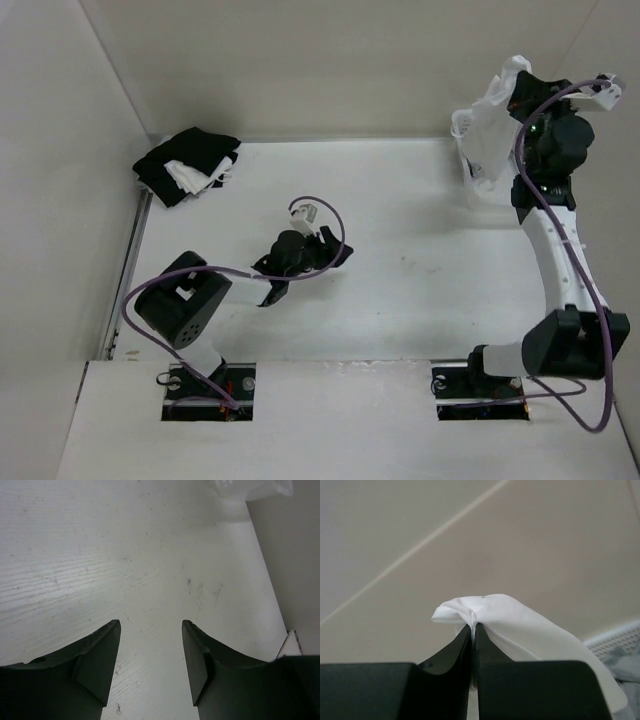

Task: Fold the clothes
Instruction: Grab the tank top from the pile, then move the tank top to the center of the board

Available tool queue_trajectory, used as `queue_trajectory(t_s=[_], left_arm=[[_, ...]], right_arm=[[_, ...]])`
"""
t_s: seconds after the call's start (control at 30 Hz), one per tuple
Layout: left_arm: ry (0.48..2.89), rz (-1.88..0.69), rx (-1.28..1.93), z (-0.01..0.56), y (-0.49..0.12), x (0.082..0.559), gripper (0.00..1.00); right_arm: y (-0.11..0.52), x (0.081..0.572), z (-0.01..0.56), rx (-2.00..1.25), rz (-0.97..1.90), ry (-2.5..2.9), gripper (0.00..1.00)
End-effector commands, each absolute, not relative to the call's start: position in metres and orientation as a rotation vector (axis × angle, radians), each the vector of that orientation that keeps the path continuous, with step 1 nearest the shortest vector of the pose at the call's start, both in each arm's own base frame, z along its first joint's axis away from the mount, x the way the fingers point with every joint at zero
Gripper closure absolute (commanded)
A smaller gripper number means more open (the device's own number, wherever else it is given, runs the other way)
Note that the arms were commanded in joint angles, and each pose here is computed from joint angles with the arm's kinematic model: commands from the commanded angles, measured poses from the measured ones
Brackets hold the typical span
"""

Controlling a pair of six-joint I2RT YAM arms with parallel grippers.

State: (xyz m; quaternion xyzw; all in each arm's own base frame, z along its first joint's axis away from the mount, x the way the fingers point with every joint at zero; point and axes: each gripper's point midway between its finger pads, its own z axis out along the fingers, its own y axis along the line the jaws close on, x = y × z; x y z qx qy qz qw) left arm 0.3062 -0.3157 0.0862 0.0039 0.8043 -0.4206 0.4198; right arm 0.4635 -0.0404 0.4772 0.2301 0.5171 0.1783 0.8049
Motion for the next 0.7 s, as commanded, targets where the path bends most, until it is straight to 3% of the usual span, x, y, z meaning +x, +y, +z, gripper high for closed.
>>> queue_trajectory(t_s=[0.0, 0.17, 0.2, 0.27, 0.4, 0.47, 0.5, 0.6, 0.67], left_arm=[[1.840, -1.085, -0.105, 0.138, -0.288, 0.319, 0.50], [1.685, -0.953, -0.344, 0.176, -0.213, 0.333, 0.49], [1.676, -0.946, -0.356, 0.178, -0.209, 0.333, 0.49], [1.633, -0.913, -0.401, 0.190, -0.189, 0.333, 0.47], [1.606, -0.870, -0.447, 0.196, -0.162, 0.330, 0.42], [1.622, -0.812, -0.487, 0.188, -0.139, 0.327, 0.40], [1.640, -0.780, -0.516, 0.181, -0.128, 0.325, 0.40], [1.705, -0.690, -0.582, 0.162, -0.101, 0.320, 0.40], [1.752, -0.648, -0.582, 0.151, -0.097, 0.315, 0.44]], right_arm=[[0.017, 0.394, 0.547, 0.288, 0.483, 1.001, 0.92], [0.114, 0.278, 0.594, 0.023, 0.810, 0.914, 0.90], [0.122, 0.273, 0.592, 0.007, 0.843, 0.920, 0.90], [0.153, 0.271, 0.564, -0.021, 0.975, 0.987, 0.89], [0.230, 0.285, 0.446, -0.035, 1.191, 1.250, 0.85], [0.279, 0.273, 0.367, -0.096, 1.240, 1.409, 0.75], [0.308, 0.257, 0.319, -0.157, 1.260, 1.535, 0.59], [0.343, 0.205, 0.239, -0.363, 1.202, 1.802, 0.34], [0.328, 0.201, 0.221, -0.344, 1.079, 1.861, 0.30]])
